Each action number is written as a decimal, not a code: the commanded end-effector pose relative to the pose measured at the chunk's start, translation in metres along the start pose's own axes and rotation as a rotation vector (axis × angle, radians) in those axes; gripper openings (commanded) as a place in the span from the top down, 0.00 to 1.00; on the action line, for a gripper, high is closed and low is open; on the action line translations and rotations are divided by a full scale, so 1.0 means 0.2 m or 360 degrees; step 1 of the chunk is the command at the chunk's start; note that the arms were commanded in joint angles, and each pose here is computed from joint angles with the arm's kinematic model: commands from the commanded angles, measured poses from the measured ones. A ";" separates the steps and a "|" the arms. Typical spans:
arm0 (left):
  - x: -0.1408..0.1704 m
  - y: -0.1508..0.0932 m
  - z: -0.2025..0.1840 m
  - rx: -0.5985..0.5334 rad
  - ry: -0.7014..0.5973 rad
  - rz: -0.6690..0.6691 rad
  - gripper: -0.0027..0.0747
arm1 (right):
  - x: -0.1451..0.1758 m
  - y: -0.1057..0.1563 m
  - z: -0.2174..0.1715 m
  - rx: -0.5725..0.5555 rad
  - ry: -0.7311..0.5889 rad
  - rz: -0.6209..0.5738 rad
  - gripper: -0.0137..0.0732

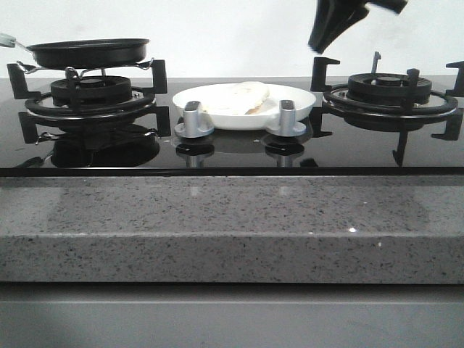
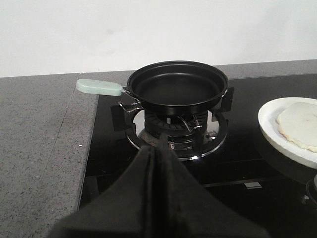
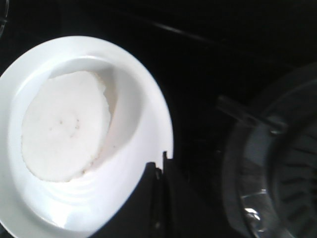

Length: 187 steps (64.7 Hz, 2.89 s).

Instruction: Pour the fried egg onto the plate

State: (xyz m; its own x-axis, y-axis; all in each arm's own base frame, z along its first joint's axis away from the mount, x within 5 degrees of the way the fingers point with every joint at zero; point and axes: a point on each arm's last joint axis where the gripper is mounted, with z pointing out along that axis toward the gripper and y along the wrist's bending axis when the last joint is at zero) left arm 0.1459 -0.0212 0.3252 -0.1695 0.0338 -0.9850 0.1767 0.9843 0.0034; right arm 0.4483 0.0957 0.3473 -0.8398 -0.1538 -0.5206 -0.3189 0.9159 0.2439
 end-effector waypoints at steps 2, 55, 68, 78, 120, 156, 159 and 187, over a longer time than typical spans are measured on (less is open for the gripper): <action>-0.07 0.01 -0.01 -0.0050 -0.0131 -0.0022 0.99 | -0.01 0.09 -0.34 0.0038 -0.0210 -0.0115 0.91; -0.07 0.01 -0.01 -0.0049 -0.0131 -0.0025 0.99 | 1.03 0.16 -0.71 0.0305 -0.0953 -0.0137 0.91; -0.07 0.01 -0.01 -0.0049 -0.0131 -0.0025 0.99 | 1.30 0.17 -0.75 0.0335 -0.1126 -0.0146 0.91; -0.07 0.01 -0.01 -0.0049 -0.0131 -0.0025 0.99 | 1.49 0.17 -0.76 0.0348 -0.1262 -0.0160 0.91; -0.07 0.01 -0.01 -0.0049 -0.0131 -0.0025 0.99 | 1.65 0.18 -0.80 0.0352 -0.1430 -0.0186 0.91; -0.06 0.01 -0.01 -0.0056 -0.0120 0.0000 0.99 | 1.65 0.18 -0.80 0.0352 -0.1430 -0.0186 0.91; -0.05 0.01 0.00 -0.0046 -0.0097 0.0051 0.99 | 1.65 0.18 -0.80 0.0352 -0.1430 -0.0186 0.91; 0.18 -0.01 -0.19 -0.0065 -0.0156 0.0121 0.99 | 1.65 0.18 -0.80 0.0352 -0.1430 -0.0186 0.91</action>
State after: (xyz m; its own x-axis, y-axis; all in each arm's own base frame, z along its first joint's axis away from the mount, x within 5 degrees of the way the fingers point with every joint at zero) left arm 0.1117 -0.0177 0.2934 -0.1636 0.1268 -0.9783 0.1737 0.9799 0.0980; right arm 0.0880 0.0218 0.2990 -0.2266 -0.0064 -0.9740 -0.2312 0.9718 0.0474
